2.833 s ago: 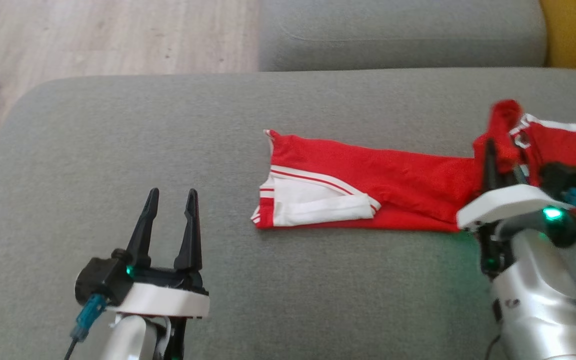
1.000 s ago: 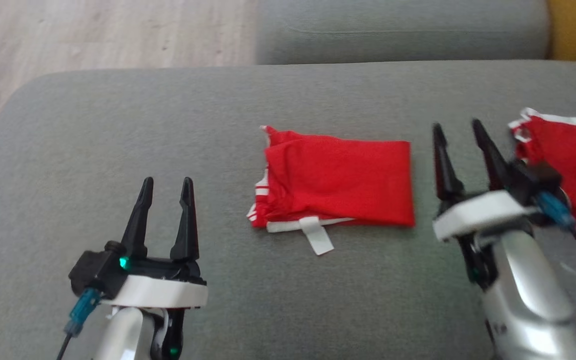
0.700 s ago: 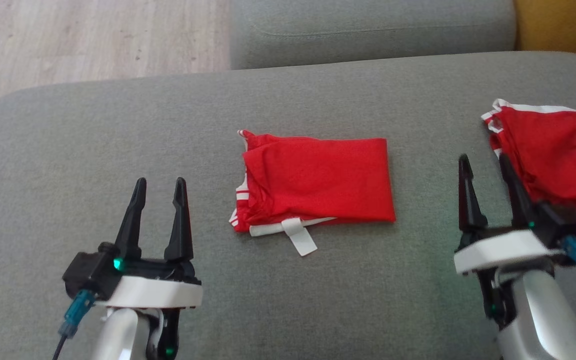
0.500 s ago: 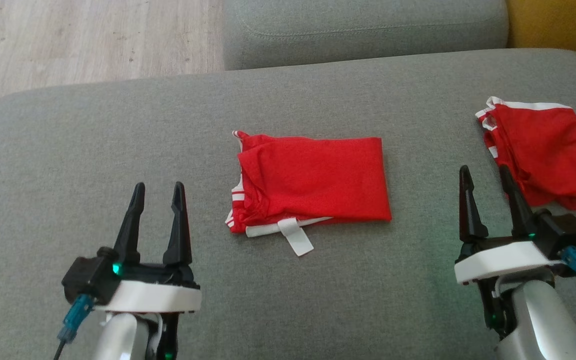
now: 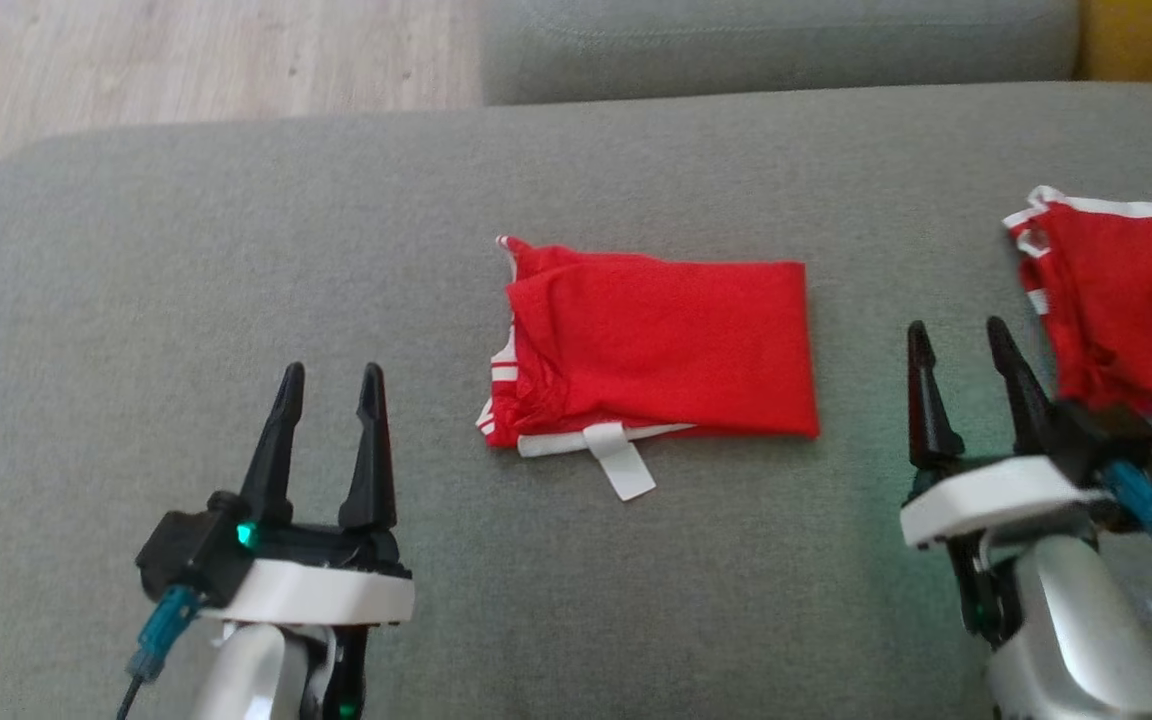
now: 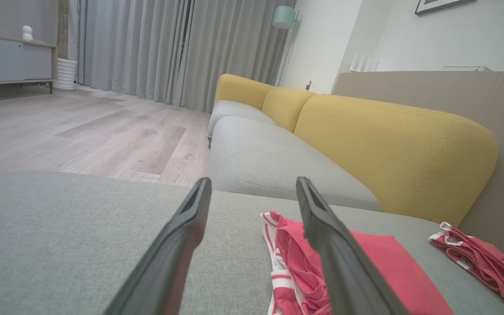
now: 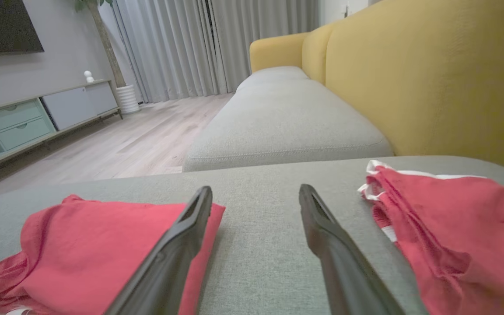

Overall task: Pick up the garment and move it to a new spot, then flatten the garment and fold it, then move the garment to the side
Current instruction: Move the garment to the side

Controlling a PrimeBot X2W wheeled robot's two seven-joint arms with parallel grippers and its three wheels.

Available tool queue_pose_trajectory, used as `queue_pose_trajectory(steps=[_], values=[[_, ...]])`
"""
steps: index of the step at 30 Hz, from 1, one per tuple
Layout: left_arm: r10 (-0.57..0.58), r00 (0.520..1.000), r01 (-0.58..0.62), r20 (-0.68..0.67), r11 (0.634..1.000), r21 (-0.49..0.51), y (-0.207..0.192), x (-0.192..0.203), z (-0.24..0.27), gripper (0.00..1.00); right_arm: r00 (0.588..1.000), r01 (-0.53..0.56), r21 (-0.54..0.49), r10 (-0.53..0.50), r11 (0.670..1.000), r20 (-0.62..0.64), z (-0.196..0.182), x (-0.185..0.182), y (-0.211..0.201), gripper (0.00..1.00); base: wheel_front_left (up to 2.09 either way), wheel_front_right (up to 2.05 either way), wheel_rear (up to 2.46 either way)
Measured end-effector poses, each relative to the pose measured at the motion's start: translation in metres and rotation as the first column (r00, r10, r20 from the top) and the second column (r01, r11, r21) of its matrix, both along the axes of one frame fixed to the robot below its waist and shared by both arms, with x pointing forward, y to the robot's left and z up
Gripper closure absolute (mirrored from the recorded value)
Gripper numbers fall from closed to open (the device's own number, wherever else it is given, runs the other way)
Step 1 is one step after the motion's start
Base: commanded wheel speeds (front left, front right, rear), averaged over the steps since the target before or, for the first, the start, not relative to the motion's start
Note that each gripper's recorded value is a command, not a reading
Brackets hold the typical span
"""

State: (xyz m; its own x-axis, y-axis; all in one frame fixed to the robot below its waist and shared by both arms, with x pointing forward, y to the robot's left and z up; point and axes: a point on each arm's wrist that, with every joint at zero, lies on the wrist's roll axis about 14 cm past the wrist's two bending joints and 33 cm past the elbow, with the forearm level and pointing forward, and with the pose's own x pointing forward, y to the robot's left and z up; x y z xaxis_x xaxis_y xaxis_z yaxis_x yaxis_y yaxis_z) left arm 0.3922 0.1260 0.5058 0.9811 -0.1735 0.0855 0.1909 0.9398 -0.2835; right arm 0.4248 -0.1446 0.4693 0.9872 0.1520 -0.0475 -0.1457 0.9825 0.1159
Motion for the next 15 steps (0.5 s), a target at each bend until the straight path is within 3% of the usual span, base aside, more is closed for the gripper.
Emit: queue_pose_trajectory(steps=[9, 15], values=[[0.021, 1.000, -0.021, -0.013, 1.000, 0.011, 0.008, 0.006, -0.005, 0.00, 0.969, -0.094, 0.031, 0.099, 0.995, -0.227, -0.053, 0.022, 0.038, 0.00, 0.00, 0.00, 0.00], [0.055, 0.998, -0.054, -0.035, 0.998, 0.022, 0.021, 0.005, -0.012, 0.00, 0.912, -0.149, 0.088, 0.172, 0.985, -0.373, -0.093, 0.019, 0.068, 0.00, 0.00, 0.00, 0.00]])
